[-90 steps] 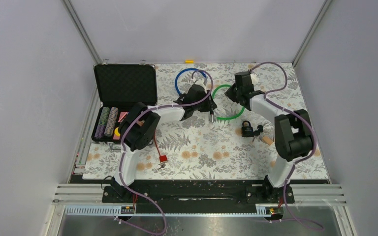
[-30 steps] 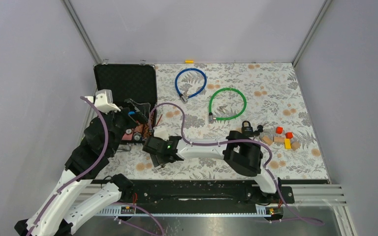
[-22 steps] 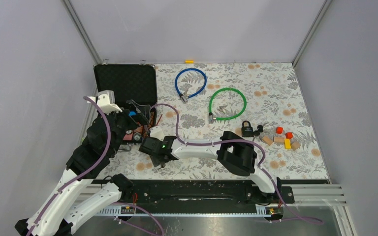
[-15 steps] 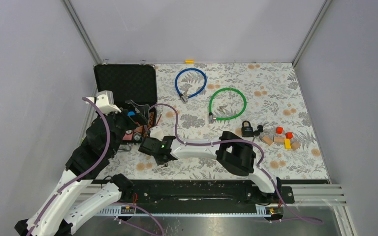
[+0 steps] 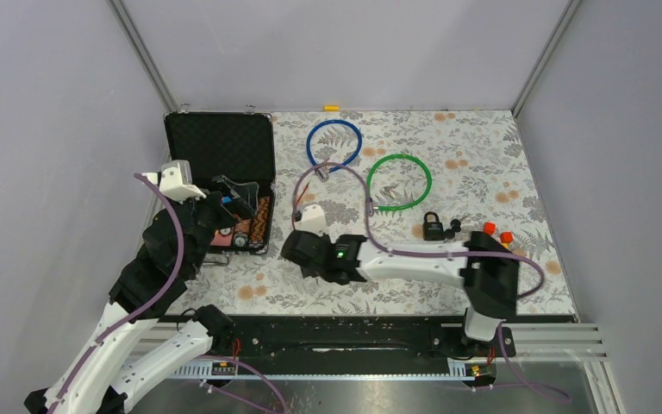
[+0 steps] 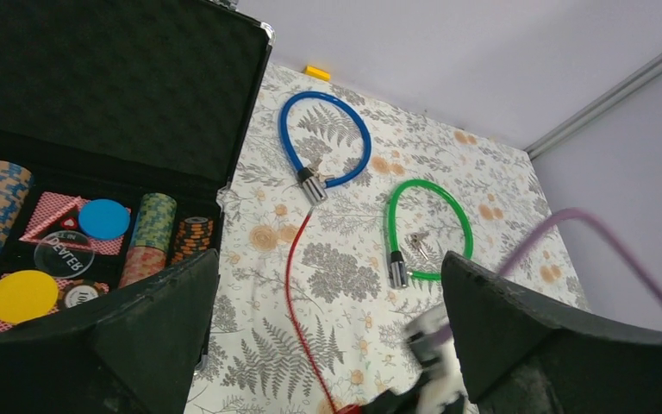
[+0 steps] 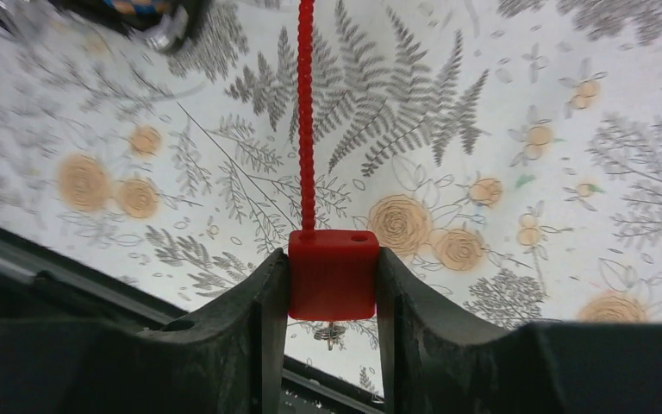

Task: Lock with the key
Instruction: Pick up the lock from the center of the board.

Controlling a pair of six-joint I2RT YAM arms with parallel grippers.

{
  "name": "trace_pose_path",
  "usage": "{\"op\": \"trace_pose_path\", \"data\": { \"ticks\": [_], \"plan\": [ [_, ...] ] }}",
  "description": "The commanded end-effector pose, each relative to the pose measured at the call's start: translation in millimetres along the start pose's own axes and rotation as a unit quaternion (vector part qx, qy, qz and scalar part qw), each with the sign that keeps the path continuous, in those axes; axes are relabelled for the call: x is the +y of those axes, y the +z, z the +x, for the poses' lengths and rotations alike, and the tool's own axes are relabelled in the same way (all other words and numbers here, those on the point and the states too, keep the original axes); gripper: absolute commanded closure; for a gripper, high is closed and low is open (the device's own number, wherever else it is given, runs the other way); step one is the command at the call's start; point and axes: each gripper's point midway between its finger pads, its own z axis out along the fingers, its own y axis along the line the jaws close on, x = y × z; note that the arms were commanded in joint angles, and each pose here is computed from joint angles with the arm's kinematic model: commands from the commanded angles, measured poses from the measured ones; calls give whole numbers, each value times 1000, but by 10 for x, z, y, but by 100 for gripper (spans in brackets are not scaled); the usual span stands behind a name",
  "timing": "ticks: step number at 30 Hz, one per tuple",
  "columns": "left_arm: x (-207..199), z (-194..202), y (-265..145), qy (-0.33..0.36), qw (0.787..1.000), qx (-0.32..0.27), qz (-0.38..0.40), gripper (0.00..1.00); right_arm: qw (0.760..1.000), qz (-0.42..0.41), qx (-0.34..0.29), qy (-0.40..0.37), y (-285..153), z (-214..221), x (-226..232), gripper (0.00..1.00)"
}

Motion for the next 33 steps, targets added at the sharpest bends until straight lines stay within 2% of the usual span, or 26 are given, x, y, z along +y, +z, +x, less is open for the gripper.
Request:
{"op": "trace_pose_path", "data": {
  "ticks": [1, 7, 10, 18, 25, 28, 30, 31, 32, 33],
  "plan": [
    [-220, -71, -21, -34, 998, 3, 44, 1, 988, -40, -113, 96, -409, -586, -86, 80],
    [-455, 395, 158, -74, 990, 82, 85, 1, 971, -86, -165, 148, -739, -824, -128, 80],
    [-613, 632, 273, -90, 982, 115, 117, 5, 964, -106, -181, 164, -870, -896, -137, 80],
    [-703, 1083, 541, -91, 973, 175, 119, 36, 949, -140, -214, 183, -1161, -1041, -196, 80],
    [-884, 1251, 677, -132, 957, 197, 165, 48, 944, -163, -229, 175, -1285, -1100, -188, 78],
    [-967, 1243, 688, -141, 952, 198, 188, 61, 943, -166, -231, 173, -1298, -1099, -188, 78],
    [-974, 1253, 703, -140, 951, 201, 189, 81, 943, -167, -232, 171, -1302, -1104, -190, 77],
    [-973, 1266, 709, -138, 951, 203, 189, 93, 943, -168, -233, 169, -1314, -1110, -186, 74],
    [-968, 1273, 714, -136, 950, 205, 190, 100, 943, -172, -234, 163, -1325, -1117, -172, 65],
    [-964, 1261, 711, -132, 951, 203, 194, 100, 944, -174, -234, 155, -1333, -1112, -169, 56]
  ]
}}
